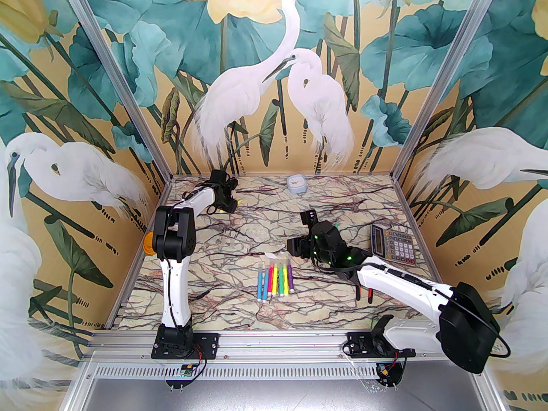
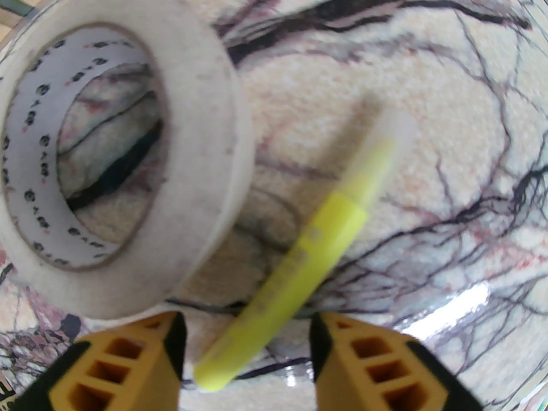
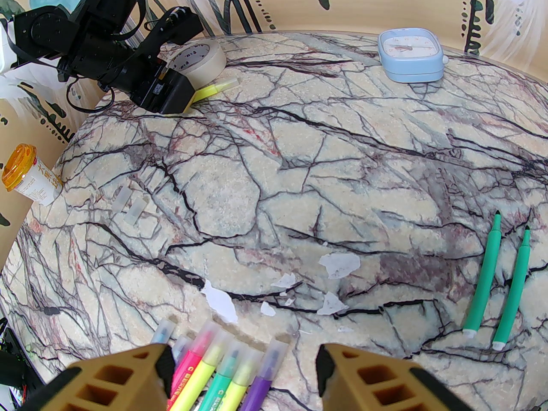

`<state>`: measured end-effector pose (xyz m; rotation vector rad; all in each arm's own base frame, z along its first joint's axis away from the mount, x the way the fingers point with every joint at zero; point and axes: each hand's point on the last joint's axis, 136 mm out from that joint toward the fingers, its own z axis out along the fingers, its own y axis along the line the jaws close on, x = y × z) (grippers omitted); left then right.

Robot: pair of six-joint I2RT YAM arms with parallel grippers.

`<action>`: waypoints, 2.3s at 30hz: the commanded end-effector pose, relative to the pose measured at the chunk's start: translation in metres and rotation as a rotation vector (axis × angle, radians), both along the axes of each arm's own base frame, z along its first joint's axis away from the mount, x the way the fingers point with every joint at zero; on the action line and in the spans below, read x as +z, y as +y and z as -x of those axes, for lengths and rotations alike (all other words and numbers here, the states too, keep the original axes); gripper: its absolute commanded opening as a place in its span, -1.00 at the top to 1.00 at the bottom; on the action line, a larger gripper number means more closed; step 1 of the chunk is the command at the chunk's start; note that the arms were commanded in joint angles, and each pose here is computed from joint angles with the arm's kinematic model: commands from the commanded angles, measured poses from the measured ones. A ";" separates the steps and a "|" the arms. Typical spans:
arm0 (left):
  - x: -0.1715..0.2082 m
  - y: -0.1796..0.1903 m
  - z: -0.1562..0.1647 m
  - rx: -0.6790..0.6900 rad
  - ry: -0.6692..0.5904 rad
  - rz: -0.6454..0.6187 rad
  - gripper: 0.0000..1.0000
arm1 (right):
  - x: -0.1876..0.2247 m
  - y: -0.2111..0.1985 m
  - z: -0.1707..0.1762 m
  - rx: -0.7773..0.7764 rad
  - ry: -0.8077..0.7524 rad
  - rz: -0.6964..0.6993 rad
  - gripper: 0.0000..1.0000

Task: Open the pen caps

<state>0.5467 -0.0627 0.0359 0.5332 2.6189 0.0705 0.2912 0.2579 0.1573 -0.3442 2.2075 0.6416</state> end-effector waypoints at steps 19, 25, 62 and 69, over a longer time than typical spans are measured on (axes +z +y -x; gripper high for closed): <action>0.017 -0.069 0.071 0.054 0.183 0.213 0.70 | 0.006 -0.017 -0.003 -0.053 -0.033 0.003 -0.32; 0.031 -0.115 0.103 0.102 0.214 0.269 0.81 | 0.005 -0.035 -0.001 -0.105 -0.027 0.027 -0.32; -0.018 -0.273 0.191 0.365 0.281 0.485 0.44 | -0.045 -0.110 -0.010 -0.313 0.237 0.103 -0.34; -0.002 -0.285 0.192 0.309 0.294 0.558 0.16 | -0.042 -0.096 -0.018 -0.277 0.263 0.084 -0.31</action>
